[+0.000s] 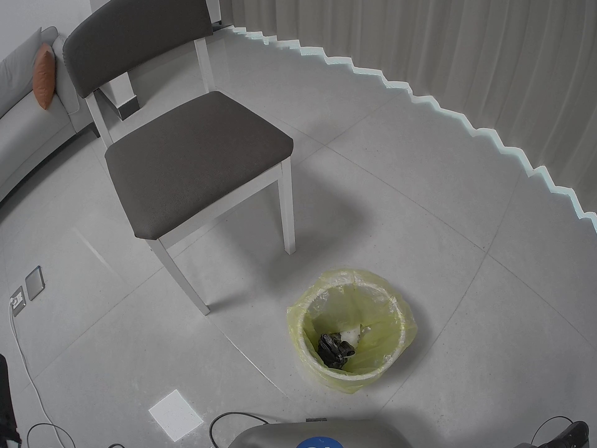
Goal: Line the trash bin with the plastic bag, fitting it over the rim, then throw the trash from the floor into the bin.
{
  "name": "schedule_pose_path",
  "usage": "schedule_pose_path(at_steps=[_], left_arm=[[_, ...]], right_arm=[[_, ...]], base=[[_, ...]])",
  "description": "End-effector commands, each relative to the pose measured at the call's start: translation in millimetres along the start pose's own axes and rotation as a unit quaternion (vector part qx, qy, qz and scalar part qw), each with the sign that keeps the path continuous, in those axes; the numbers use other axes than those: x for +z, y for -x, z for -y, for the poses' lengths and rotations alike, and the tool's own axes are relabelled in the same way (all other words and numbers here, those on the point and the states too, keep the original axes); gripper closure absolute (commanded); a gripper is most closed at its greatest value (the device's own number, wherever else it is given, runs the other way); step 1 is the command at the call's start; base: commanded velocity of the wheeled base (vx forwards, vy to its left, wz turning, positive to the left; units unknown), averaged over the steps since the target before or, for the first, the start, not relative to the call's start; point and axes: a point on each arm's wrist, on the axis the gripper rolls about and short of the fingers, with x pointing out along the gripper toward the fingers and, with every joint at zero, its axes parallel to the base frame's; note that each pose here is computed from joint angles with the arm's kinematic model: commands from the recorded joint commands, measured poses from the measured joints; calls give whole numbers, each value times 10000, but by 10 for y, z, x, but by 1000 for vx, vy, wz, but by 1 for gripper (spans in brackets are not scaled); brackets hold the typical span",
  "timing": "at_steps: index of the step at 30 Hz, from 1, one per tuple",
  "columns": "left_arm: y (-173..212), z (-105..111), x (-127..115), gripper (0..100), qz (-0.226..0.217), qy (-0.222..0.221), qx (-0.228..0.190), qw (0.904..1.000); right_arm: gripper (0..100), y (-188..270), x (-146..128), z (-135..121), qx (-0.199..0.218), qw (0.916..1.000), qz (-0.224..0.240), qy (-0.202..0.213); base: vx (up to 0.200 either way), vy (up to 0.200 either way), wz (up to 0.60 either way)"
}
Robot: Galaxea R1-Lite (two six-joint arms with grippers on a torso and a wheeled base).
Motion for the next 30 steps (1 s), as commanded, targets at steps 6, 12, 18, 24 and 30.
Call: schedule_pose_path(at_steps=[6, 12, 18, 24, 30], left_arm=[[-140, -34, -449, 0, -156, -46, 643, 9978], [-194, -42, -625, 0, -27, -81, 731, 9973], [-182, -51, -772, 0, -766, -562, 792, 9923], [-183, -49, -771, 0, -738, -300, 781, 9938], [-185, -38, -776, 0, -722, 214, 566, 9956]], right_arm=[[0, -203, -449, 30, 281, 9967, 751, 124], [0, -201, -435, 32, 207, 9963, 826, 69], [0, -202, -444, 57, -309, 9962, 819, 38], [0, -200, -436, 69, -617, 9942, 877, 5], [0, -202, -451, 75, -716, 9941, 809, 14]], base=[[0, 0, 0], [0, 0, 0], [0, 0, 0], [0, 0, 0], [0, 0, 0]])
